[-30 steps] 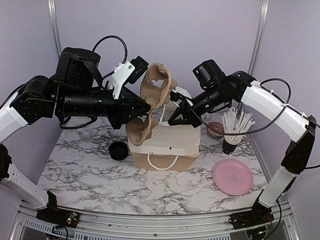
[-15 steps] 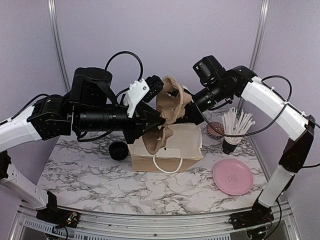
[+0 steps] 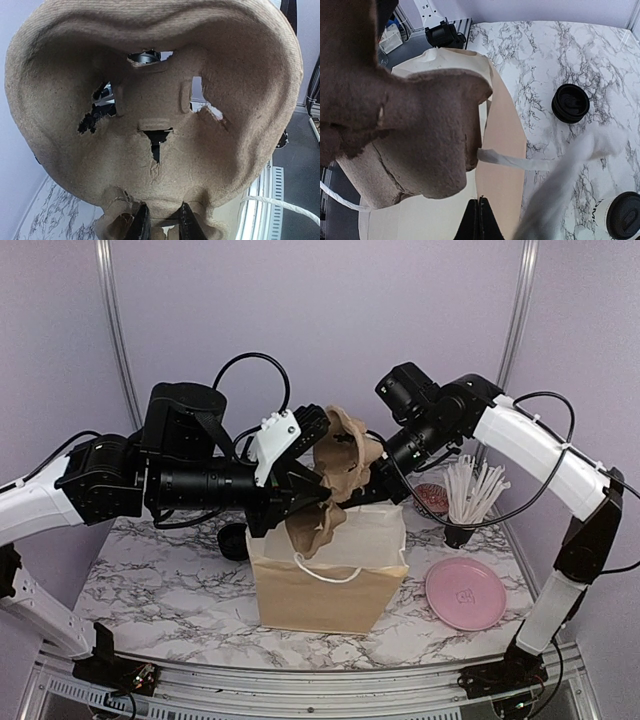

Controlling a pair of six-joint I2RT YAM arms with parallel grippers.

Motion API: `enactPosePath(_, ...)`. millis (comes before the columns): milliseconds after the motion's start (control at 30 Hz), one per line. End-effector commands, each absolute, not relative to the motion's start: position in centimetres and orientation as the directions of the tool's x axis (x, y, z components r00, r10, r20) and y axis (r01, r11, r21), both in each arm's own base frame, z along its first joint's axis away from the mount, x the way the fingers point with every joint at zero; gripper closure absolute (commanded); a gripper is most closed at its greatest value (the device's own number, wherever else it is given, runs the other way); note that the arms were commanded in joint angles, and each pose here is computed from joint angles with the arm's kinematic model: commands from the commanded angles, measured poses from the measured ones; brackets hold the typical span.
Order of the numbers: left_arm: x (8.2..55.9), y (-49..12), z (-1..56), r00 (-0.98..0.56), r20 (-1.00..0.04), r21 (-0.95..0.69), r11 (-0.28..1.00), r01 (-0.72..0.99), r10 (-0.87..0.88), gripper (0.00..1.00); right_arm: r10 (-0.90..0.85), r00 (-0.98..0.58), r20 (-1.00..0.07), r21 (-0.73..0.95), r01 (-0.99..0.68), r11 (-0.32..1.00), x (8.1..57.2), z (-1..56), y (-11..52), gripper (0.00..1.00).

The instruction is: Pack the takeout coffee

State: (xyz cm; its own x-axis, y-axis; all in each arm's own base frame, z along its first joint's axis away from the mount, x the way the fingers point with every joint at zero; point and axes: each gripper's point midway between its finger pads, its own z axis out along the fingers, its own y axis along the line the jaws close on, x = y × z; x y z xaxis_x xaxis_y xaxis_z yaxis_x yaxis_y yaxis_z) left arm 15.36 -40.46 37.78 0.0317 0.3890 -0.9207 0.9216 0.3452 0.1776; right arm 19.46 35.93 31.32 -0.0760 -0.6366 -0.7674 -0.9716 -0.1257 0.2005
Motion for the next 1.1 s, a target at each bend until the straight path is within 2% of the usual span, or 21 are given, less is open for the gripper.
enactPosePath(0,14.5,-39.6,36.8,-0.003,-0.905,0.149,0.322,0.935,0.426,0.84,-0.623,-0.063,-0.78,0.215,-0.961,-0.172,18.5,32.1,36.5,1.0)
enactPosePath(267,13.0,-38.6,33.3,-0.095,-0.857,0.064,0.286,0.956,0.507,0.84,-0.638,-0.081,-0.766,0.233,-0.959,-0.158,19.2,31.1,37.1,1.0)
enactPosePath(467,12.6,-38.3,31.0,-0.142,-0.814,0.046,0.305,0.951,0.564,0.84,-0.615,-0.112,-0.781,0.228,-0.967,-0.112,21.4,32.1,36.9,0.68)
enactPosePath(700,13.1,-37.8,30.1,-0.179,-0.761,0.054,0.337,0.94,0.623,0.84,-0.506,-0.115,-0.855,0.212,-0.967,-0.139,22.3,37.0,33.9,0.44)
enactPosePath(867,13.3,-38.2,28.3,-0.22,-0.703,0.044,0.351,0.935,0.676,0.84,-0.469,-0.135,-0.873,0.197,-0.977,-0.086,23.5,37.6,31.1,0.42)
enactPosePath(1067,14.0,-38.3,26.8,-0.264,-0.624,0.065,0.385,0.92,0.735,0.83,-0.467,-0.209,-0.859,0.223,-0.975,0.027,26.0,35.5,28.1,0.42)
